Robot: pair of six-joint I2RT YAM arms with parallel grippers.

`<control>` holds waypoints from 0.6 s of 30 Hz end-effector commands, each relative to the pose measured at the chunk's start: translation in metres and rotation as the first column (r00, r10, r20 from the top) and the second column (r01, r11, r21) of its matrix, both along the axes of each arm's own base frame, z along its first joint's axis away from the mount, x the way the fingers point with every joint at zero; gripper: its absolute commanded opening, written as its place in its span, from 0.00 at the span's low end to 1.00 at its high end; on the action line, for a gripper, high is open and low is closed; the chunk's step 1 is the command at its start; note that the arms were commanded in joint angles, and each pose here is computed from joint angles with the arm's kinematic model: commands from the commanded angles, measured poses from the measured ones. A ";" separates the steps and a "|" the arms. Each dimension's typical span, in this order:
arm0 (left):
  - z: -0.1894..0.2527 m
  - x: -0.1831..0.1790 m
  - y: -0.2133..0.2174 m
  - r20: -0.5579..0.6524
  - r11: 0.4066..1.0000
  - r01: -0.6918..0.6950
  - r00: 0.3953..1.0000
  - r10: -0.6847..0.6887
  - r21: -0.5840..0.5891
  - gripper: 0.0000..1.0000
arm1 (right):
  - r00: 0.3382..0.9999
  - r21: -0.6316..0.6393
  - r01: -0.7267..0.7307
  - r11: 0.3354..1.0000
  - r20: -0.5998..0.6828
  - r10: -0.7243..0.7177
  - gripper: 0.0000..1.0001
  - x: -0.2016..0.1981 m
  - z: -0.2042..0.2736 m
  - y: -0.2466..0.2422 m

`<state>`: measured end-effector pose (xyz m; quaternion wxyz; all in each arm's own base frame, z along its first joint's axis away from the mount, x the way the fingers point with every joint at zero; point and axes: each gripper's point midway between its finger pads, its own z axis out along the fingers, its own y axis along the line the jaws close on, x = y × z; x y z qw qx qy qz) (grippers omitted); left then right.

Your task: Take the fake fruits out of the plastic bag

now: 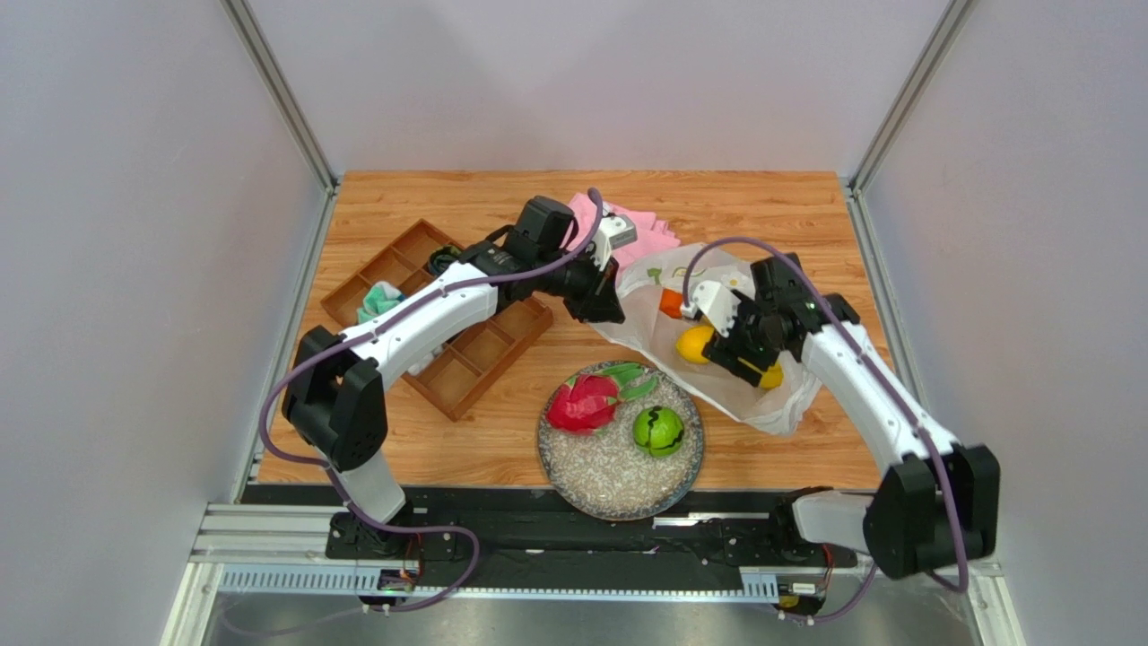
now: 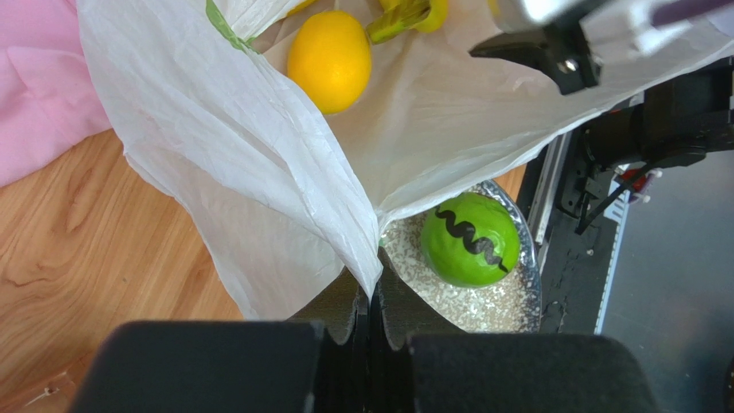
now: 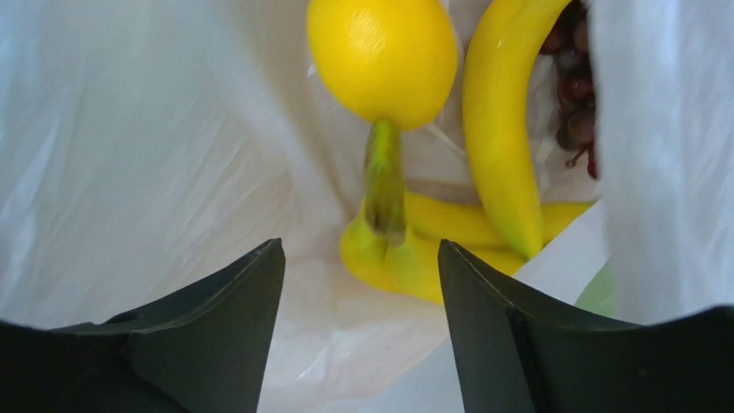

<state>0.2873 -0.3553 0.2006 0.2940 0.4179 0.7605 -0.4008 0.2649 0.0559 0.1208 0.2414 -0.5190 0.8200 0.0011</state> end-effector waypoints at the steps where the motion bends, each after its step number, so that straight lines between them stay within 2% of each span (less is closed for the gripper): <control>1: 0.011 0.002 -0.002 0.069 0.999 0.038 0.997 -0.037 -0.010 0.00 | 0.998 0.076 0.002 0.997 0.066 -0.007 0.74 0.057 0.011 0.020; 6: 0.012 -0.003 0.006 0.099 0.999 0.040 0.994 -0.040 0.005 0.00 | 0.997 0.025 -0.055 0.998 0.058 0.054 0.78 0.091 0.012 0.019; 10: 0.010 -0.007 0.011 0.104 0.999 0.044 0.993 -0.046 0.020 0.00 | 0.998 -0.030 -0.053 0.998 -0.032 0.052 0.82 0.099 0.009 0.000; 11: 0.009 -0.008 0.011 0.102 0.999 0.047 0.994 -0.049 0.020 0.00 | 0.990 -0.044 -0.047 0.998 -0.136 0.040 0.82 0.088 -0.006 -0.007; 14: 0.010 -0.008 0.011 0.108 0.999 0.049 0.993 -0.050 0.018 0.00 | 0.967 -0.019 -0.047 0.999 -0.250 0.040 0.81 0.073 -0.009 -0.014; 18: 0.010 -0.004 0.011 0.124 0.998 0.046 0.991 -0.050 0.031 0.00 | 0.971 0.067 -0.068 0.995 -0.227 0.081 0.81 0.061 0.012 -0.005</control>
